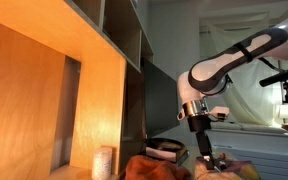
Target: Take the blue and the orange nail polish bottles out of the little bag
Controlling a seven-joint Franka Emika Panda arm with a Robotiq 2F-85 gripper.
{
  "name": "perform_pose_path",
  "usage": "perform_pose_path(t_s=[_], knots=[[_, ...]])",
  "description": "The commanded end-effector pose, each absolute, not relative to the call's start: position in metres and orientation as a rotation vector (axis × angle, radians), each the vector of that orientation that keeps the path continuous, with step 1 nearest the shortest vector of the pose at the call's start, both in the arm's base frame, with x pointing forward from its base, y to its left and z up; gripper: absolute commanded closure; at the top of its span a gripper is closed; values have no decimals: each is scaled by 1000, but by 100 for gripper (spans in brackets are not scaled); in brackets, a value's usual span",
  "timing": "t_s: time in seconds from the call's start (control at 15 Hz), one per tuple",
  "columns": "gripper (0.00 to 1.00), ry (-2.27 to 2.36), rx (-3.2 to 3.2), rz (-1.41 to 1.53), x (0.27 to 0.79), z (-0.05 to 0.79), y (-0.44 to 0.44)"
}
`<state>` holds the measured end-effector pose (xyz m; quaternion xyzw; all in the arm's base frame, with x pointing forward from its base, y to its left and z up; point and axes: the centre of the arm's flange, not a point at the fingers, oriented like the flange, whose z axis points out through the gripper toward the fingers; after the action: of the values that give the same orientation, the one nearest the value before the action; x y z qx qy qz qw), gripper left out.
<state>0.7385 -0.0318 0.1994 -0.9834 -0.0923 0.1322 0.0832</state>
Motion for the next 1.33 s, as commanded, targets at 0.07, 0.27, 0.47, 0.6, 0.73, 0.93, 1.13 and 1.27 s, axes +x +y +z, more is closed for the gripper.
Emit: perform_pose_path(t_s=[0.07,0.27,0.47,0.6,0.73,0.93,1.13,1.27], knots=[[0,-212,-2962,447,753,204,-30],[0,-202,-2950,477,753,201,-31],[0,-179,-2967,479,755,197,-34],[0,-128,-2994,446,757,195,-38],[0,-71,-3000,428,758,195,-43],[0,2,-3029,398,758,197,-45],[0,27,-3053,389,759,198,-43],[0,15,-3059,404,759,197,-40]])
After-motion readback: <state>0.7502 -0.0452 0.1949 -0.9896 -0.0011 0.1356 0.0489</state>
